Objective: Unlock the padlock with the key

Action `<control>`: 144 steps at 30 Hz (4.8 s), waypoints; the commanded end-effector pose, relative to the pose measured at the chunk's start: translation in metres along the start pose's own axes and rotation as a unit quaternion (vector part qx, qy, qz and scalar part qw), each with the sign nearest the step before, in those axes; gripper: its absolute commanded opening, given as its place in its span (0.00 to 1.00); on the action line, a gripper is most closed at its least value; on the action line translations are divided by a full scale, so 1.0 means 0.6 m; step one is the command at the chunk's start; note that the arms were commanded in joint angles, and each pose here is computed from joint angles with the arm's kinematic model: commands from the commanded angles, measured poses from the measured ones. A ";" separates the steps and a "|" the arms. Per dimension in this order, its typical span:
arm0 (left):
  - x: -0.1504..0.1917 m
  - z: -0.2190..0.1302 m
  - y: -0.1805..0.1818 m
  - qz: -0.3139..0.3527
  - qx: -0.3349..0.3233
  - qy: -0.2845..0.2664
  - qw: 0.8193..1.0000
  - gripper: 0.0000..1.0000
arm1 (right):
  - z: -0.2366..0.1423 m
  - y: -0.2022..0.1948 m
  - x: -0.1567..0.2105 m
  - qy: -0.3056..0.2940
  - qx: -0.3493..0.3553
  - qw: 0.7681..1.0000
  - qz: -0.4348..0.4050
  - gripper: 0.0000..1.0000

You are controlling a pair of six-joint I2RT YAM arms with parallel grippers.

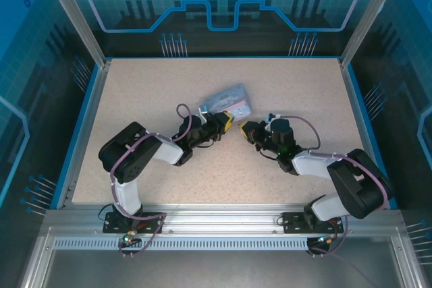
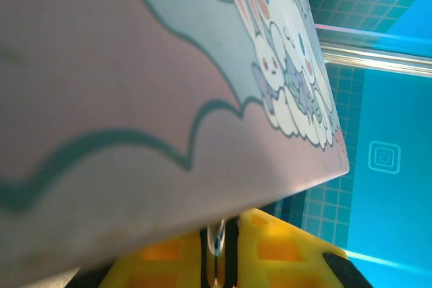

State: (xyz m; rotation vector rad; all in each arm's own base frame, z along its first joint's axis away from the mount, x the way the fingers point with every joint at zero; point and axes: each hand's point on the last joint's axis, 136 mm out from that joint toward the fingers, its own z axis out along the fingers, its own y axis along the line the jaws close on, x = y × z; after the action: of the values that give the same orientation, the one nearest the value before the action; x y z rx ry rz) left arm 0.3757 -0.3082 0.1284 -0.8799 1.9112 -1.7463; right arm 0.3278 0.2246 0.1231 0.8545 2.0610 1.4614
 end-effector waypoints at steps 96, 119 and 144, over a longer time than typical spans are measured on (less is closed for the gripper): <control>0.038 0.004 0.007 0.037 -0.009 0.057 0.998 0.00 | 0.116 0.036 0.015 0.119 -0.002 0.993 -0.027 0.00; 0.048 -0.007 0.081 0.252 -0.042 0.154 0.954 0.00 | 0.116 -0.005 -0.015 0.136 0.006 0.985 0.103 0.00; 0.032 -0.026 0.176 0.290 -0.101 0.196 0.931 0.00 | 0.119 -0.052 -0.013 0.140 0.032 0.980 0.140 0.33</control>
State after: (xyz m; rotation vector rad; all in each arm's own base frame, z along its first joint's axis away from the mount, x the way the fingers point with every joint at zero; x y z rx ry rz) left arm 0.3754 -0.2913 0.0594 -0.0758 2.1438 -1.3350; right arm 0.3560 0.2645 0.0489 1.1197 2.3765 1.7748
